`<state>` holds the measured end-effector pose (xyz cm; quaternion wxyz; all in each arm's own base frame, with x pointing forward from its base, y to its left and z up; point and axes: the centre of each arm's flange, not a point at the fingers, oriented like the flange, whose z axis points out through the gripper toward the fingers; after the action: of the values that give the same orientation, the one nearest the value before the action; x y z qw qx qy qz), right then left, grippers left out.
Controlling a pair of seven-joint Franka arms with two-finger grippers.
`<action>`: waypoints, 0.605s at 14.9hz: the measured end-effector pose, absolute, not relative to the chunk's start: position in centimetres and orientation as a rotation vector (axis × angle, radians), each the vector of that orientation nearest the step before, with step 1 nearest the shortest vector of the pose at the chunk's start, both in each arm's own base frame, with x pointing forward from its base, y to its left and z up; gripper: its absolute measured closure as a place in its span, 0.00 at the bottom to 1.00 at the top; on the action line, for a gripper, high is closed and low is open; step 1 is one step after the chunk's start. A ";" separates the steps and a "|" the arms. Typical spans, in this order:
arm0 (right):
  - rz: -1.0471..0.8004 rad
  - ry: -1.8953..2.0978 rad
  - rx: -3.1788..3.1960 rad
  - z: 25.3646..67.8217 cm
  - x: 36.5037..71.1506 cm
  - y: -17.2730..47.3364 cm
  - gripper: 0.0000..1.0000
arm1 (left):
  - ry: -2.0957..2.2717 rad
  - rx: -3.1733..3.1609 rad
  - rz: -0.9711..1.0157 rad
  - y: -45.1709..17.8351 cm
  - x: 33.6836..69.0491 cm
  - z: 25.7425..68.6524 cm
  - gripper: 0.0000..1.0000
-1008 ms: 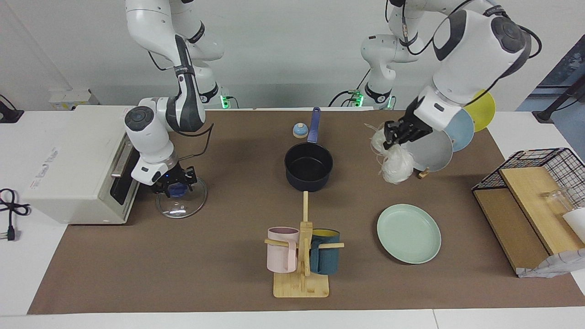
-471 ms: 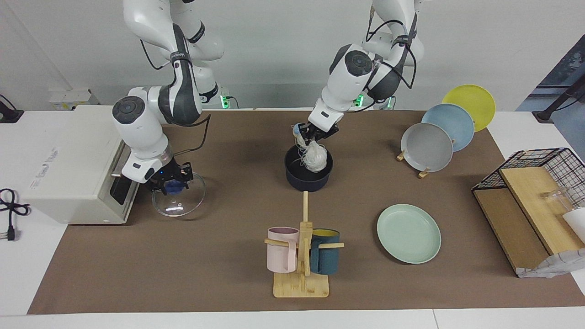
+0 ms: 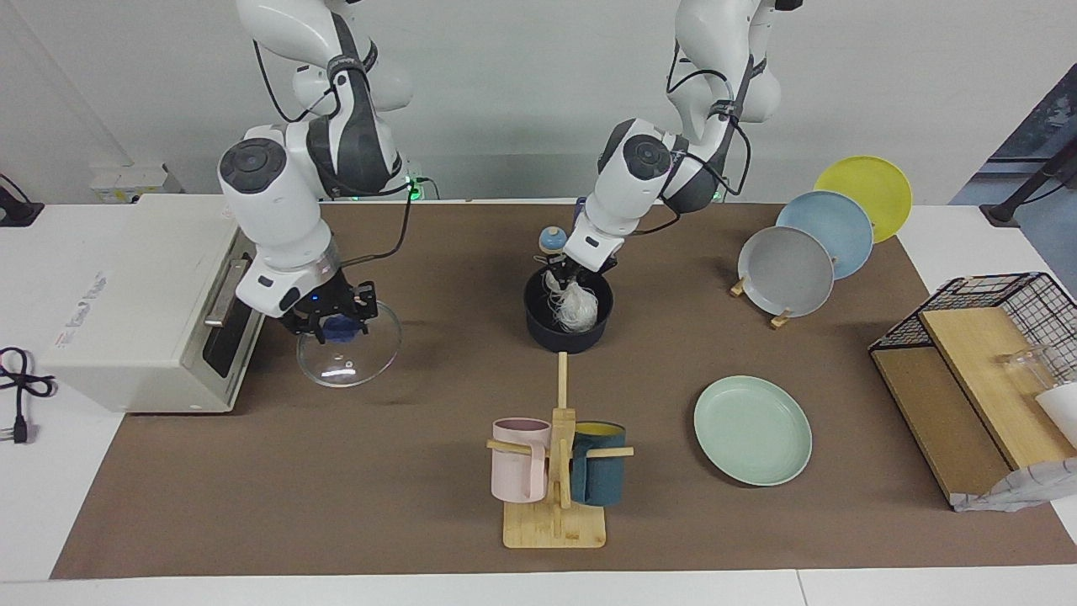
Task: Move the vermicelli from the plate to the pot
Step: 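Release the vermicelli into the saucepan while the right gripper lifts the lid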
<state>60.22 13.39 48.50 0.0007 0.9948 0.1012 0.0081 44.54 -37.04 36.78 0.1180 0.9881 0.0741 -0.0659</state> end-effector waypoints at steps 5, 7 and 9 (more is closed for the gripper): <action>0.045 0.280 3.136 49.6 58.1 22.1 0.33 | 0.109 2.896 -0.176 -36.9 45.0 35.7 0.64; 0.038 0.304 3.133 49.7 57.5 23.5 0.33 | 0.100 2.897 -0.173 -36.2 45.5 36.8 0.44; 0.024 0.319 3.139 49.9 57.0 24.5 0.33 | 0.089 2.906 -0.193 -33.7 47.2 40.8 0.23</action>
<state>56.99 24.55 49.87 -0.0070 0.9948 0.1012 0.0076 47.25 -33.73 40.82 0.1137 0.9909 0.0303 -0.0658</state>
